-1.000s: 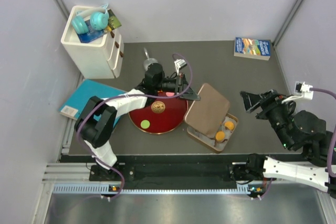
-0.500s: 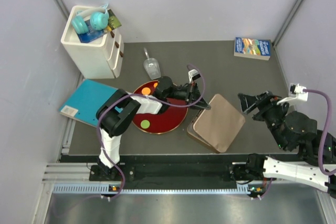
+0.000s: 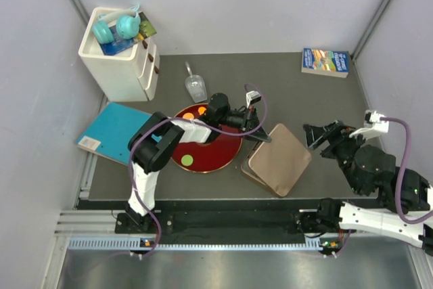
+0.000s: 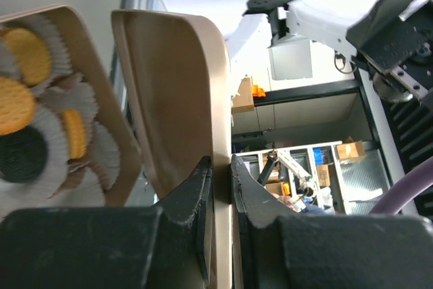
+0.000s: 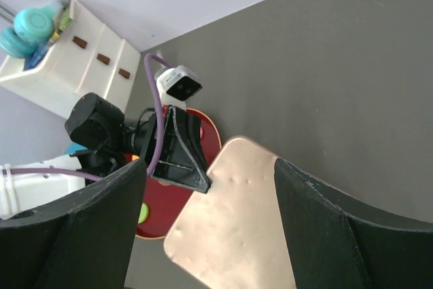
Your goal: Pack the cookies
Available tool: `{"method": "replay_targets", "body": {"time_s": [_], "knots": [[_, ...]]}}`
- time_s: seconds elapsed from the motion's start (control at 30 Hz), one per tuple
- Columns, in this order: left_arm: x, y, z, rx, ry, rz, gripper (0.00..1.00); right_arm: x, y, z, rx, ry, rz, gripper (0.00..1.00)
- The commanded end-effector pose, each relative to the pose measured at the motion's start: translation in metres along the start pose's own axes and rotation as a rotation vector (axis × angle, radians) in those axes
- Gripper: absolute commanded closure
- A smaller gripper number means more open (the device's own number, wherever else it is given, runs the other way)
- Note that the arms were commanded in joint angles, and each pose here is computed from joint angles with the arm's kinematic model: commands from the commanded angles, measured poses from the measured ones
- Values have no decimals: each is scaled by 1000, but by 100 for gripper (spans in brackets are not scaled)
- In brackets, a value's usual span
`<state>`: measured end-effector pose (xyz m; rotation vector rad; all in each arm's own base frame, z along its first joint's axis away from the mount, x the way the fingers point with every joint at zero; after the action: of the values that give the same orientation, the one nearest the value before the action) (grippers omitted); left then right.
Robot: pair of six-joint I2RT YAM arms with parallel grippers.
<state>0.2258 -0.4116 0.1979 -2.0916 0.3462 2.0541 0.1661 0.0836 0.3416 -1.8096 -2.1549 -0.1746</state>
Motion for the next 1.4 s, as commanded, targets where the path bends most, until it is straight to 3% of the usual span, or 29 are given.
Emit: {"method": "replay_targets", "body": {"time_s": [0.0,0.2,0.4,0.5,0.63,0.7,0.97,1.37], "knots": [[4,-5,-14,0,55,2,100,-5,1,12,21,-4,24,25],[14,-15,-24,-23,34,-4,100,-9,4,32,53,-24,37,25],[16,-23,-32,-44,28,9,100,-7,15,82,124,-85,37,29],[18,-26,-35,-51,19,15,100,2,20,101,156,-72,21,41],[19,-28,-37,-56,4,24,100,8,29,136,199,-81,20,74],[21,-29,-38,-60,-1,30,100,9,34,148,209,-90,30,84],[27,-33,-41,-72,-21,34,100,8,48,177,250,-122,64,99],[38,-44,-44,-101,-58,33,100,2,67,231,343,-111,50,100]]}}
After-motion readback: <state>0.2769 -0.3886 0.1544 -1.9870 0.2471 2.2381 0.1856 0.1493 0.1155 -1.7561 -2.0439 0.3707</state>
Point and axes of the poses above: each gripper's point midway between its finger pads, its own y axis out along the fingers, its own x axis along the line the jaws close on, z = x × y, the point moved 1 cm from there along -y, back along the fingers, and after that the axes turned 12 degrees about -y, right-handed, at the moved point
